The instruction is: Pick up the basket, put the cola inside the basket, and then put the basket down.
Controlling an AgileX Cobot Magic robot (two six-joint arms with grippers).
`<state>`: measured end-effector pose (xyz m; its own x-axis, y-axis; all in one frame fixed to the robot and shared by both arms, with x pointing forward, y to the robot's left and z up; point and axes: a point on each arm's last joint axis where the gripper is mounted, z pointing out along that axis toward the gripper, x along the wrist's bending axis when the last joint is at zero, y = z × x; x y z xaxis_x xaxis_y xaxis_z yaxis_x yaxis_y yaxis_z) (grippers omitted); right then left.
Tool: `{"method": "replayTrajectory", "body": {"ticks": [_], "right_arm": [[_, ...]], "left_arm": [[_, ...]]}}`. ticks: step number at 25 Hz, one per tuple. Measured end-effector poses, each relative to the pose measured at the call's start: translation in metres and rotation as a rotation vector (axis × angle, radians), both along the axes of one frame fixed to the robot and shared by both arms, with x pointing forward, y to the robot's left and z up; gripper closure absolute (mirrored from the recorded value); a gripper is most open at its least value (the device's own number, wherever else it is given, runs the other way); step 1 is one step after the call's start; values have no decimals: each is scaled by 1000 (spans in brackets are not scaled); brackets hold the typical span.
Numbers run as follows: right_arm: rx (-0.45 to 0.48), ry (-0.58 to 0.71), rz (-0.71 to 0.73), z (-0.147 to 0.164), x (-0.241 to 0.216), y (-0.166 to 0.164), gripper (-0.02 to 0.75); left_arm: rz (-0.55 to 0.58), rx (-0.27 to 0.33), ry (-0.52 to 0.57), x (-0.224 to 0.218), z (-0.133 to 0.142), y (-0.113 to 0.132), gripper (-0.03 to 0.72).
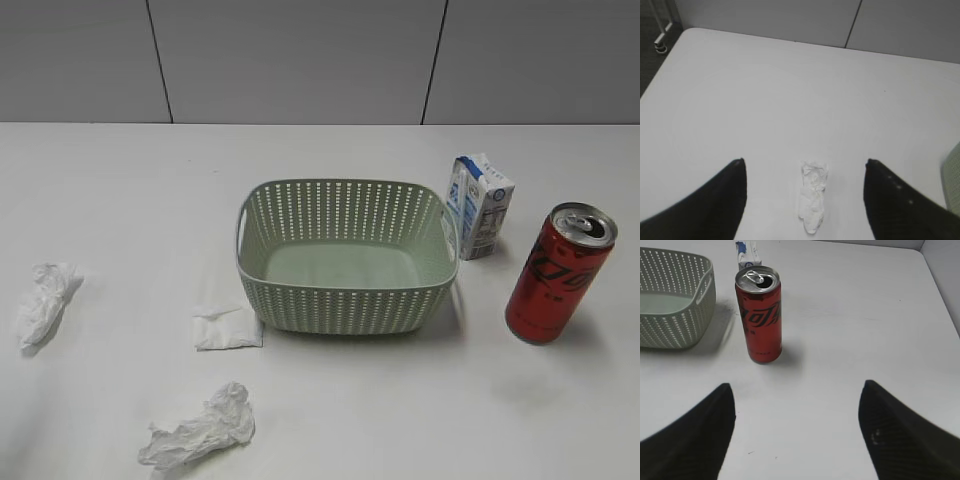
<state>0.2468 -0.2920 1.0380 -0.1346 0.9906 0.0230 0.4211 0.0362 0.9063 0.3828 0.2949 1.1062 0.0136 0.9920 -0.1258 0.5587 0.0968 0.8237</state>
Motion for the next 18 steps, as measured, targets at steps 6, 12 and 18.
{"method": "replayTrajectory", "body": {"ticks": [6,12,18], "right_arm": [[0,0,0,0,0,0,156],[-1,0,-1,0,0,0,156],[-4,0,-2,0,0,0,156]], "left_arm": [[-125,3,161,55,-1,-24,134],[-242,26,341,115,-9,-58,134],[-343,41,485,161,-21,-106,139]]}}
